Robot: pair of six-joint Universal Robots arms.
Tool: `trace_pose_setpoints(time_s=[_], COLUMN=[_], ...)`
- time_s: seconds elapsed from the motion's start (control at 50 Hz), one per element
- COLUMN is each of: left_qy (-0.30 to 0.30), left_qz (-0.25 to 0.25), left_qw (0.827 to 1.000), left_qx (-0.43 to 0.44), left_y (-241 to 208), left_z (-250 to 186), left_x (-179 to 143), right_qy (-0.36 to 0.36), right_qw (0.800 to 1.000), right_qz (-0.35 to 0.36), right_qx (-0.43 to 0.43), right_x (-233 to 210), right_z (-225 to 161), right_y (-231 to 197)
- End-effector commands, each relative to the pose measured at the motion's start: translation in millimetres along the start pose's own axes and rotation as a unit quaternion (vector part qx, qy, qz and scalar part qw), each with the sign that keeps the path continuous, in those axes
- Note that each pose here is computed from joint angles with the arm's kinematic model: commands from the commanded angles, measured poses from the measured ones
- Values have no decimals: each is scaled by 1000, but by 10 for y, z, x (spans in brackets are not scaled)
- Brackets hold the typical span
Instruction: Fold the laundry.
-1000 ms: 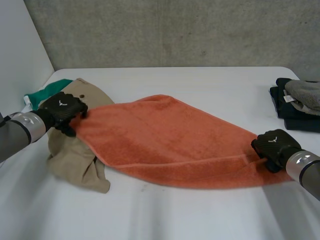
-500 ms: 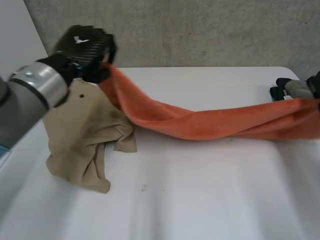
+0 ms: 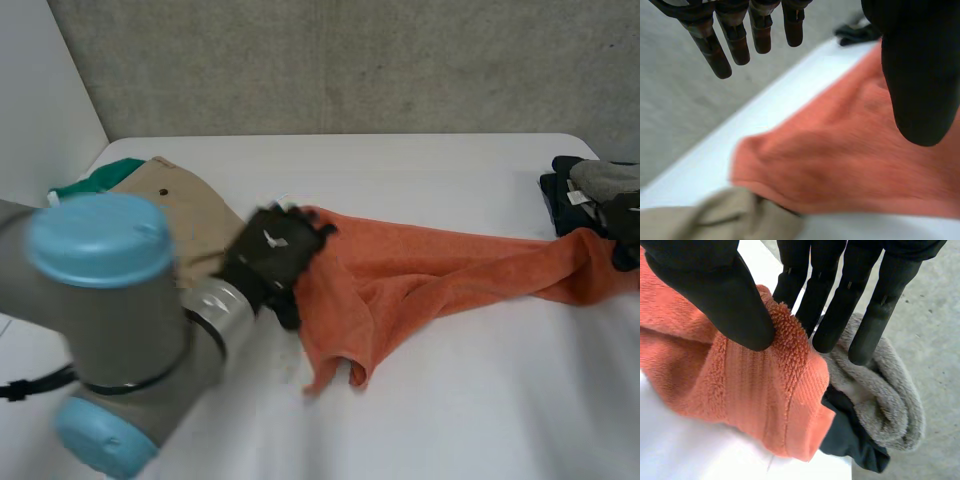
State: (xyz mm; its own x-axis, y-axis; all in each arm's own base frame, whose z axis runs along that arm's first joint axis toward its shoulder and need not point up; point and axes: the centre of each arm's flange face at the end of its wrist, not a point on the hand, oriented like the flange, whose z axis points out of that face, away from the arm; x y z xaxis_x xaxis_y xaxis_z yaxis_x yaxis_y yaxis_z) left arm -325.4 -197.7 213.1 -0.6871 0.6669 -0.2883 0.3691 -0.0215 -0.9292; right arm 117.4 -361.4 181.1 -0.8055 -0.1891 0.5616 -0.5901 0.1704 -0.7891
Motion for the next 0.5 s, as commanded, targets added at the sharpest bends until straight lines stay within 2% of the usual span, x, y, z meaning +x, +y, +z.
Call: trace_pose_setpoints(time_s=[0.02, 0.22, 0.36, 0.42, 0.5], left_qy=[-74, -117, -138, -165, -254], left_qz=[-14, 34, 38, 45, 65], left_qw=[997, 990, 986, 982, 962], left_qx=[17, -76, -87, -83, -74], left_y=[157, 946, 1147, 1145, 1097], left_z=[183, 690, 865, 893, 890], left_x=[-666, -1225, -1468, -1683, -2138], right_qy=[-17, -27, -20, -18, -18], right_qw=[1000, 999, 999, 1000, 999], right_qz=[-12, -25, -25, -25, -26], right_qx=[8, 6, -1, 1, 4], right_x=[-167, -322, -311, -302, -312], right_z=[-65, -117, -111, -107, -113], right_y=[-13, 16, 39, 37, 23])
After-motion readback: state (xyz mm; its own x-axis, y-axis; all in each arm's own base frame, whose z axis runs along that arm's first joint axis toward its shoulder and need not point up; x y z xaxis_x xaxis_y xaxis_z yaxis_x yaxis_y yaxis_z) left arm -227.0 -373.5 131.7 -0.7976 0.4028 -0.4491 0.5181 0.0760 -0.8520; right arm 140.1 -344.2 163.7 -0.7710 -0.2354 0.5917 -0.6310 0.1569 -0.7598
